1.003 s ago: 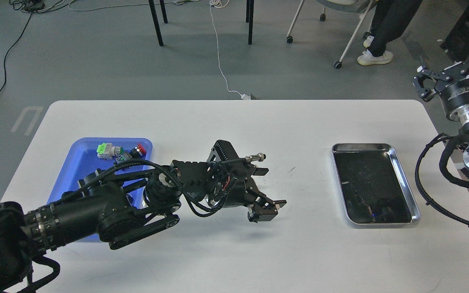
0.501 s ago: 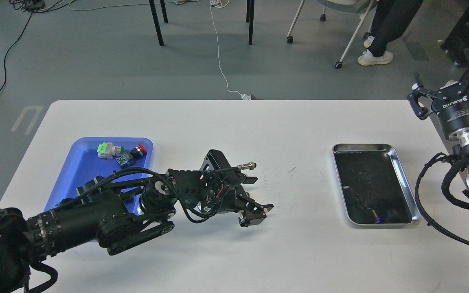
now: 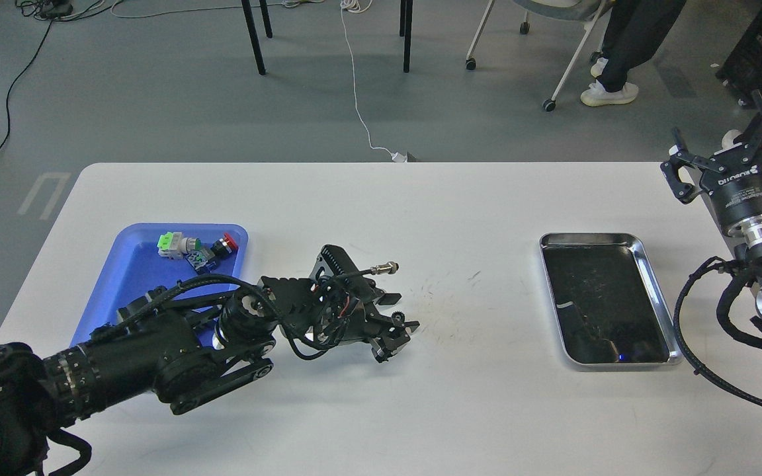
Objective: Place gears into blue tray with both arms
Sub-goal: 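Grasp the second black ring with the left gripper, then carry the ring with the left gripper over the blue bin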
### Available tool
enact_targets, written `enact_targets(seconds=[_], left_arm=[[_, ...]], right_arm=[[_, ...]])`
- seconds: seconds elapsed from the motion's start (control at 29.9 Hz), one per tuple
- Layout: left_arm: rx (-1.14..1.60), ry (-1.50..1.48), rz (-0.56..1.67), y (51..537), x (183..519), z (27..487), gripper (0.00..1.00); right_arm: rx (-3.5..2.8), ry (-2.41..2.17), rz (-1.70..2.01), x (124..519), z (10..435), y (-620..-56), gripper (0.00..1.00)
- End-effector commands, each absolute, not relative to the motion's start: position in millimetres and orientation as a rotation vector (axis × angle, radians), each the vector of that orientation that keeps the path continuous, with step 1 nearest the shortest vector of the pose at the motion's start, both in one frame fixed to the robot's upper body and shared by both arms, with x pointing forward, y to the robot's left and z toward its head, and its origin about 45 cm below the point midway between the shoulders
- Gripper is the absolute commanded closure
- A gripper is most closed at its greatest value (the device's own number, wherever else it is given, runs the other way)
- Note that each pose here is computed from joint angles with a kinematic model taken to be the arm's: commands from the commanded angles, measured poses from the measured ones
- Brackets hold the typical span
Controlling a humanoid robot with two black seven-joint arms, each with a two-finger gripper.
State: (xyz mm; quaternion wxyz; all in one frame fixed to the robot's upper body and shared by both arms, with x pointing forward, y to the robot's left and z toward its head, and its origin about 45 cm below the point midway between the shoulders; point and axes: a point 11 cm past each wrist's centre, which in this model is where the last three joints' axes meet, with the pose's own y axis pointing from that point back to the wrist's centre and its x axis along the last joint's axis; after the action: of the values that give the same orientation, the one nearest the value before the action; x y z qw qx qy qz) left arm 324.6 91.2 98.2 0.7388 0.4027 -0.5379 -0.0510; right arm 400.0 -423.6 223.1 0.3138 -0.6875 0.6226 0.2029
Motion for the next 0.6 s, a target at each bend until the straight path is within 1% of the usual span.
enact_targets(seconds=[0.0, 0.17, 0.2, 0.33, 0.43, 0.5, 0.57], left_arm=[[0.889, -1.169, -0.112, 95, 322, 94, 0.53], [0.897, -1.166, -0.108, 98, 323, 94, 0.72], [0.900, -1.168, -0.106, 98, 324, 94, 0.77], [0.903, -1.167, -0.108, 100, 324, 94, 0.85], [0.905, -1.170, -0.102, 103, 326, 96, 0.86], [0.916, -1.178, -0.084, 115, 331, 102, 0.85], [0.895, -1.219, -0.046, 124, 337, 125, 0.85]], right_arm=[[-1.808, 1.641, 0.530, 400, 225, -425, 0.01], [-1.808, 1.642, 0.528, 400, 225, -426, 0.01], [-1.810, 1.644, 0.526, 400, 225, -426, 0.01], [-1.805, 1.643, 0.521, 400, 227, -428, 0.01], [-1.802, 1.645, 0.515, 400, 229, -429, 0.01], [-1.802, 1.646, 0.513, 400, 229, -430, 0.01], [-1.803, 1.647, 0.512, 400, 230, -431, 0.01]])
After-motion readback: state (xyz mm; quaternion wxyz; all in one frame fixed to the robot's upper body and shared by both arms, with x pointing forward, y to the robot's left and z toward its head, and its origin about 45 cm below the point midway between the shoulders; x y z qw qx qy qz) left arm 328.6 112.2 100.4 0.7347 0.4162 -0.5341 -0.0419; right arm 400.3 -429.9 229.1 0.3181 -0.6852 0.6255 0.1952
